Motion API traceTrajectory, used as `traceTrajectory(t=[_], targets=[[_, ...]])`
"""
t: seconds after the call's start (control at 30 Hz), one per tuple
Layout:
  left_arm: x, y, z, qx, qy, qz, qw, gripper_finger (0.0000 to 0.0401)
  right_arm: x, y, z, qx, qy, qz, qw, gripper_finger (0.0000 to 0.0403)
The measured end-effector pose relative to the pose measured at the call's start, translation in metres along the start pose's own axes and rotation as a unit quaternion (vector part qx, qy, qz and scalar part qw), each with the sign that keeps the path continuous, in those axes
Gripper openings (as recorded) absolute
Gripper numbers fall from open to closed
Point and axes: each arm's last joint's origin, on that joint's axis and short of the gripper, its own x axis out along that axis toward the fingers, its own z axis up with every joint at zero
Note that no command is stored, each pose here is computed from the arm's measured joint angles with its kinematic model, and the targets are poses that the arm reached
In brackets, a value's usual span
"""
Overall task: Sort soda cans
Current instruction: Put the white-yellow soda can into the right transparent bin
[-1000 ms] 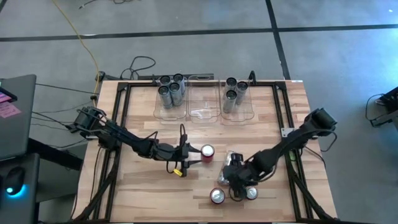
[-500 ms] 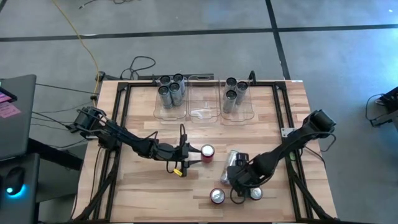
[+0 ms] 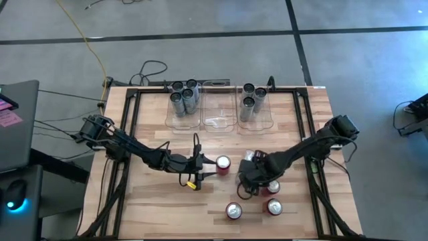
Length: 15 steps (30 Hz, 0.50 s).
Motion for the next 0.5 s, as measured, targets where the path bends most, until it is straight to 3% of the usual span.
traceTrajectory(t=[0.13,0.27,0.5], targets=[[0.000,0.000,-0.001,-0.001,0.007,0.000,1.000,0.0178,0.001,-0.002,0.006,0.014,-0.014,0.009,1.000,0.0305],[0.000,0.000,-0.007,-0.009,0.035,0.002,0.999,0.0178,0.002,-0.005,0.009,0.106,-0.013,0.007,0.994,0.0305],[-0.002,-0.001,-0.016,-0.024,0.077,0.008,0.997,0.0178,0.003,-0.014,0.009,0.200,0.004,-0.014,0.980,0.0305]])
